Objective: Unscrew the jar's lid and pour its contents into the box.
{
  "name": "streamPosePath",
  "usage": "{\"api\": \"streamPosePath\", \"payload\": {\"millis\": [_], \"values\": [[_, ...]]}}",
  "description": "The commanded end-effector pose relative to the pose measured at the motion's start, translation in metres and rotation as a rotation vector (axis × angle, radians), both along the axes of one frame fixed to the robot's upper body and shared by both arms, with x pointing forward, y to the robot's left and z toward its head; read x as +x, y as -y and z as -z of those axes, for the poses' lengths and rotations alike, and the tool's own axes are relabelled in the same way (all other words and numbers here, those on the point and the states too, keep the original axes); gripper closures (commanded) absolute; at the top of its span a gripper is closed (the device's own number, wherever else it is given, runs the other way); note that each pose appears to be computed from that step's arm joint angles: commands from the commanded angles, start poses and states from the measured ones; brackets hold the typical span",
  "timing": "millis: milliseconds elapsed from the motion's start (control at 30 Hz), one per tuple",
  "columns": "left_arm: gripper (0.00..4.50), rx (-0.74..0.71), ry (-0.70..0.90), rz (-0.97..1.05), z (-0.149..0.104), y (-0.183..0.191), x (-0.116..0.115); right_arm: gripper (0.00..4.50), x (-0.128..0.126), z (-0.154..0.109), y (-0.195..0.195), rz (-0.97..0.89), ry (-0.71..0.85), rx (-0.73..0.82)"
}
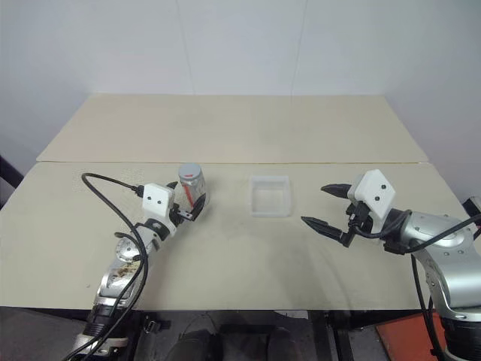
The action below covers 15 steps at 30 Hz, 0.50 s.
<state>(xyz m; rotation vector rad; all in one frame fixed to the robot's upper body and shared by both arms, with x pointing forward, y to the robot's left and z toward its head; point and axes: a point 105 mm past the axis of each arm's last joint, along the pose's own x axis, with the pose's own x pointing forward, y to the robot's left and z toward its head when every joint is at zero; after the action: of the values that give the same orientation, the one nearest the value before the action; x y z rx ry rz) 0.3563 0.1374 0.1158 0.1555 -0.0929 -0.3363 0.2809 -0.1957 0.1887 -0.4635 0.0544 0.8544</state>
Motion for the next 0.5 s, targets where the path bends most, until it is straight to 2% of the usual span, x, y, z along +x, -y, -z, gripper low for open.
{"api": "streamPosePath", "payload": {"millis": [33,500], "values": [[0.04,0.001,0.061,0.015,-0.013,0.008,0.007,0.00,0.000,-0.014,0.003,-0.002,0.047,-0.010],[0.04,-0.019,0.114,0.000,-0.016,0.021,0.031,0.00,-0.003,-0.019,0.004,-0.007,0.052,-0.020]]}}
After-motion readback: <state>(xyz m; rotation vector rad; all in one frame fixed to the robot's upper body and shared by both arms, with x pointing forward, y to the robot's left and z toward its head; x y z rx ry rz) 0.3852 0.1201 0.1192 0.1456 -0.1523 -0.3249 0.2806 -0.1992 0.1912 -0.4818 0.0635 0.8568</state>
